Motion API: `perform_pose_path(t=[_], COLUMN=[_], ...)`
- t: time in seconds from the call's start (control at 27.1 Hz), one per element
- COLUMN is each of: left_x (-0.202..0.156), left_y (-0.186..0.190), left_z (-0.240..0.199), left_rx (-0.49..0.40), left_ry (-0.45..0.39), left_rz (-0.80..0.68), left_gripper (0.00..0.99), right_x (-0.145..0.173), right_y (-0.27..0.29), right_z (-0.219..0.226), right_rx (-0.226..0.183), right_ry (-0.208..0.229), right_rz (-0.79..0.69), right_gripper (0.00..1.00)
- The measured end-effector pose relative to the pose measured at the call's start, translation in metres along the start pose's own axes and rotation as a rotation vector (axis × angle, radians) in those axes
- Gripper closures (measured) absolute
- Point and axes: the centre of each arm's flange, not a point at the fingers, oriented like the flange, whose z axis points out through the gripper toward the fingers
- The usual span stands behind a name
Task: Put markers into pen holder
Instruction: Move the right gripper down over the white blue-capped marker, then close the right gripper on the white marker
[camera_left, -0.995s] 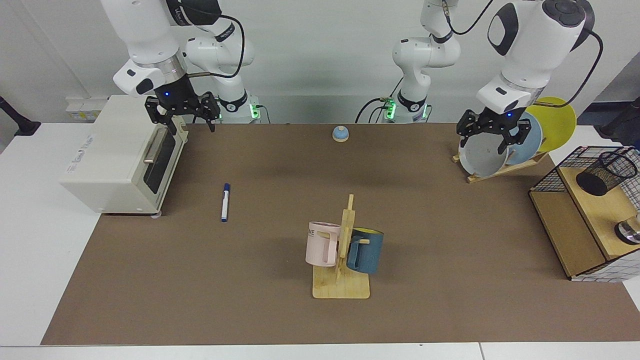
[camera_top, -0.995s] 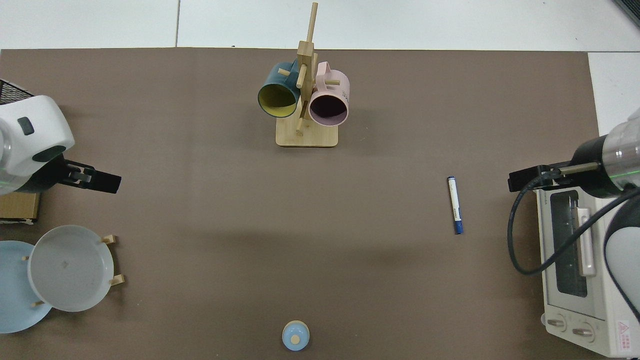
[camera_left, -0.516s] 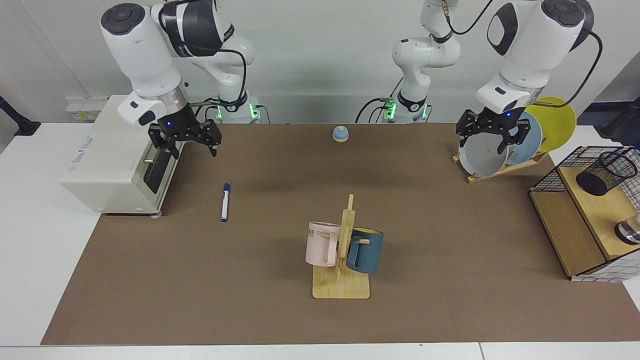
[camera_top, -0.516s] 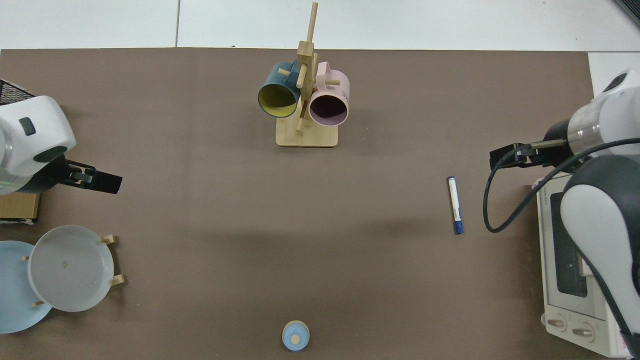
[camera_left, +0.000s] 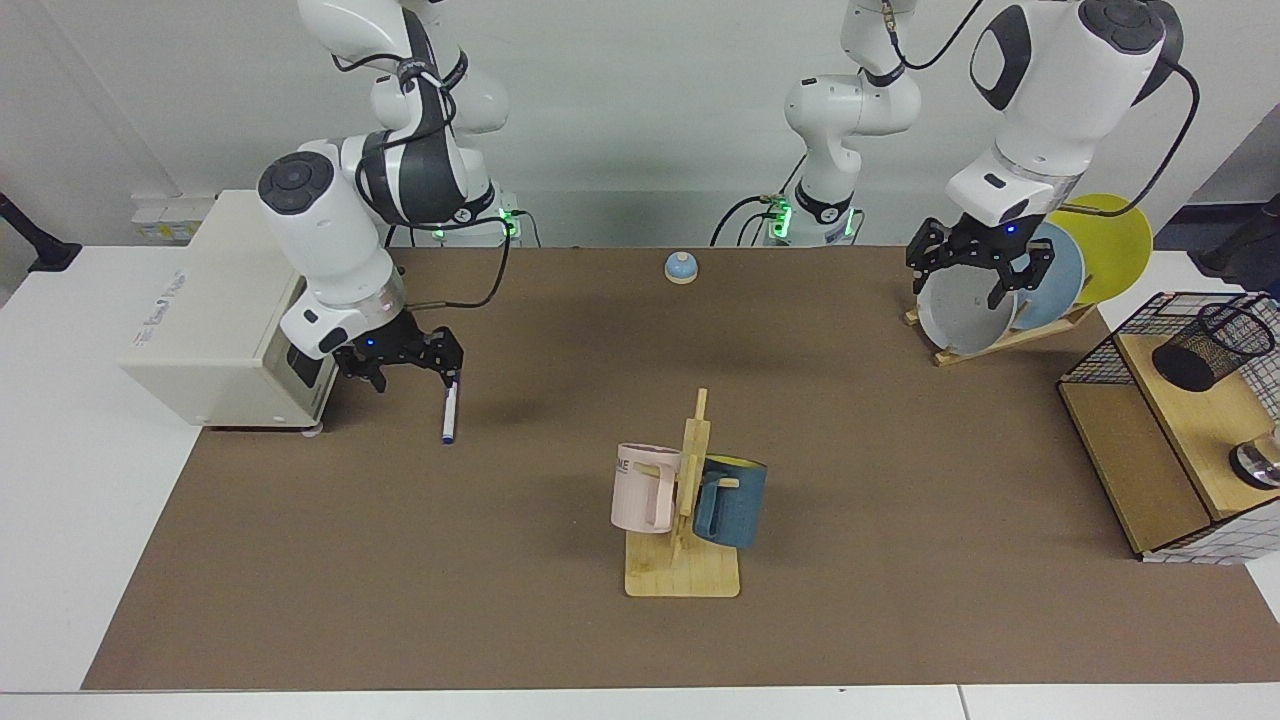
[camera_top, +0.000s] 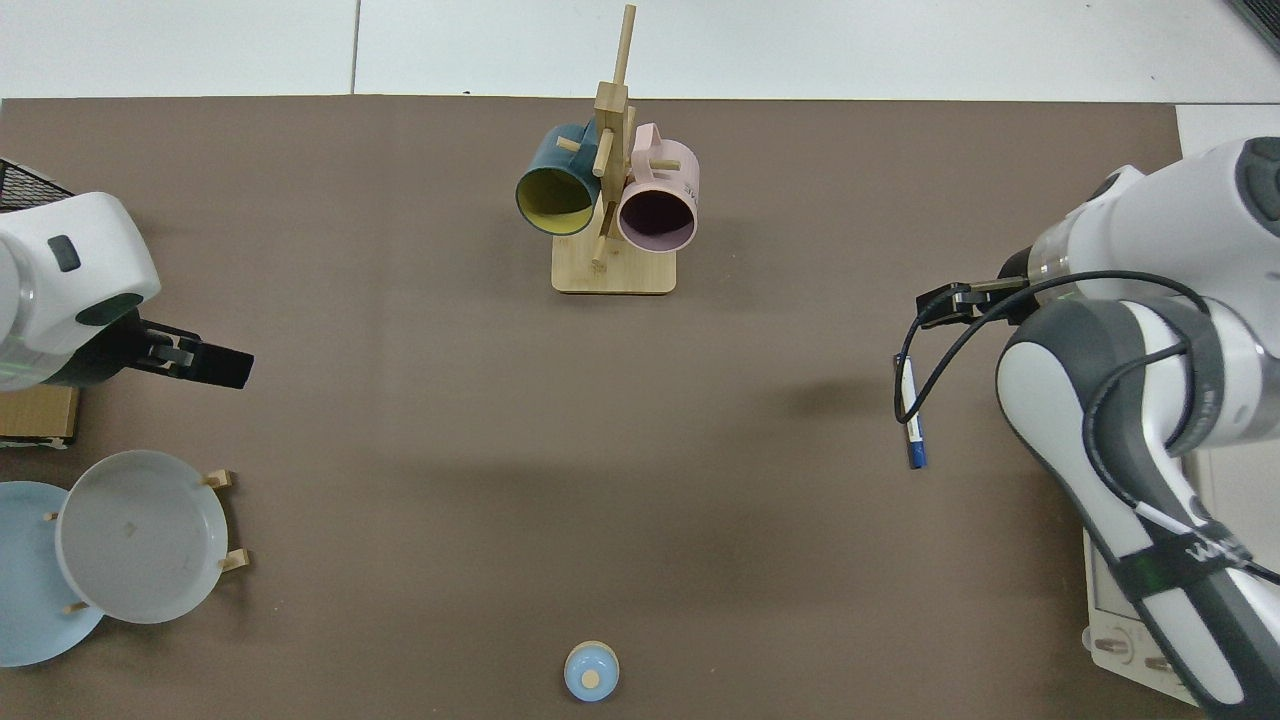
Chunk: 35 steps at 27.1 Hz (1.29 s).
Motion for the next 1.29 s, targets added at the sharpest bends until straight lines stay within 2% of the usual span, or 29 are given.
perform_pose_path(t=[0.18, 0.55, 0.85, 0.96, 1.03, 1.14, 1.18, 1.29], left_x=[0.0, -0.001, -0.002, -0.002, -0.002, -0.002, -0.002, -0.002], left_y=[0.002, 0.003, 0.003, 0.003, 0.003, 0.003, 0.003, 0.003], left_z=[0.002, 0.007, 0.013, 0.014, 0.015, 0.015, 0.015, 0.015], left_rx=[-0.003, -0.007, -0.011, -0.011, -0.012, -0.012, -0.012, -0.012], left_ry=[-0.004, -0.015, -0.027, -0.029, -0.03, -0.031, -0.031, -0.031], left_rz=[0.003, 0.004, 0.004, 0.004, 0.004, 0.004, 0.004, 0.004], left_gripper=[0.0, 0.0, 0.0, 0.0, 0.0, 0.0, 0.0, 0.0], right_x=[-0.007, -0.017, -0.015, -0.014, -0.014, -0.014, -0.014, -0.014], right_y=[-0.003, 0.0, 0.007, 0.008, 0.008, 0.009, 0.009, 0.008], right_z=[0.042, 0.107, 0.145, 0.15, 0.153, 0.156, 0.157, 0.159], right_rx=[-0.001, -0.048, -0.062, -0.065, -0.07, -0.08, -0.085, -0.102], right_ry=[-0.041, -0.114, -0.139, -0.141, -0.143, -0.146, -0.147, -0.148], right_rz=[-0.006, -0.039, -0.044, -0.043, -0.037, -0.039, -0.041, -0.043], right_gripper=[0.0, 0.01, 0.04, 0.13, 0.23, 0.25, 0.33, 0.36])
